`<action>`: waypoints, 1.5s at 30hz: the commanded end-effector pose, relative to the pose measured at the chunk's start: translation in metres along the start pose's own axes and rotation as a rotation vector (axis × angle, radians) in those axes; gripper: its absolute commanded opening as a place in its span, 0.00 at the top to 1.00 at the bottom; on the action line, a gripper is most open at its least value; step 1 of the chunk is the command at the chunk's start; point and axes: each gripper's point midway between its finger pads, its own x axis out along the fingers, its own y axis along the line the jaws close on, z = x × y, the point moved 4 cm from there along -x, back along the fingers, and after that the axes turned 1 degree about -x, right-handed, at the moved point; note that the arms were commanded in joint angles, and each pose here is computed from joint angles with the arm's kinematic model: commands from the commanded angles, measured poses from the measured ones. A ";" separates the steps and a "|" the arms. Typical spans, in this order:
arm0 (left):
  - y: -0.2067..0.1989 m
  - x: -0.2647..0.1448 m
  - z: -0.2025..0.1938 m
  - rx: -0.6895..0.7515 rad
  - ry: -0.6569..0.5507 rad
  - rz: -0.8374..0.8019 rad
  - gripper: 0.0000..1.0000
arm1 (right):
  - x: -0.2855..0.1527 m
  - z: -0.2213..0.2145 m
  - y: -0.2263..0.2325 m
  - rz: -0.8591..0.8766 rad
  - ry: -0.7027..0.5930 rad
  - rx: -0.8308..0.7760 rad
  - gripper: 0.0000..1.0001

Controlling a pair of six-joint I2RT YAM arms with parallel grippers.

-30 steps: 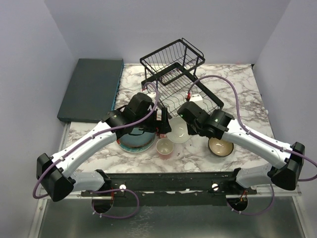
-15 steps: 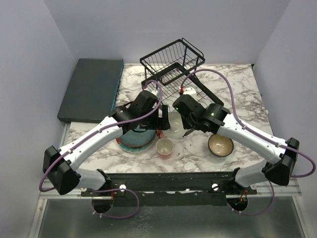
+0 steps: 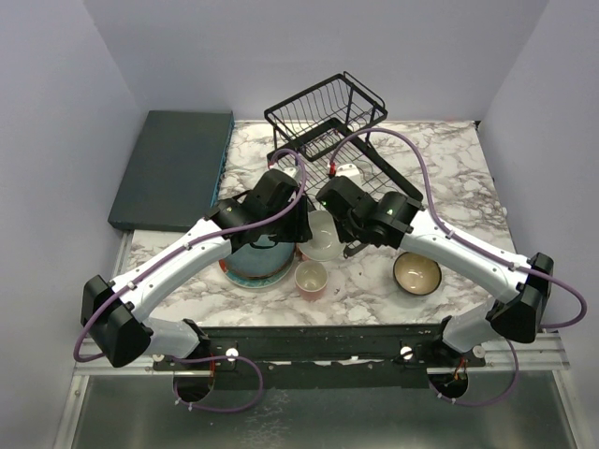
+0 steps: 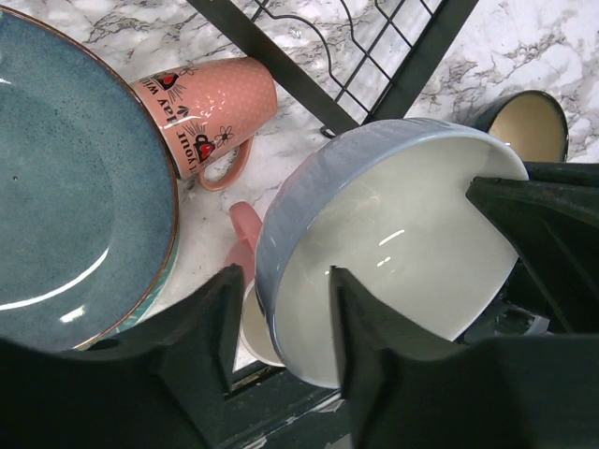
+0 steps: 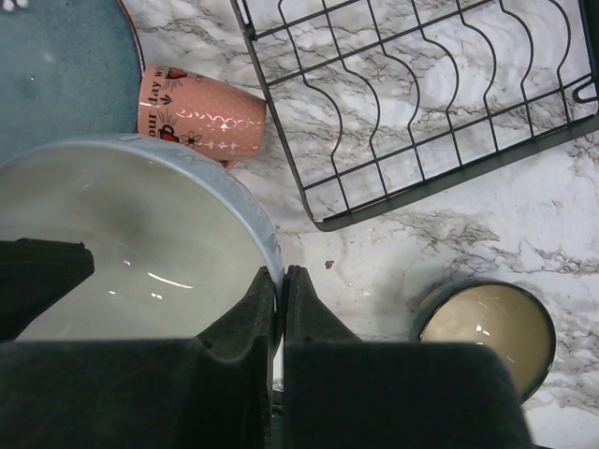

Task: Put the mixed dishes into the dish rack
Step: Insert the bowl into the dish rack.

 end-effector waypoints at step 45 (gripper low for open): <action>0.044 -0.053 0.015 -0.127 -0.136 -0.189 1.00 | -0.051 0.057 0.035 0.650 -0.232 0.122 0.10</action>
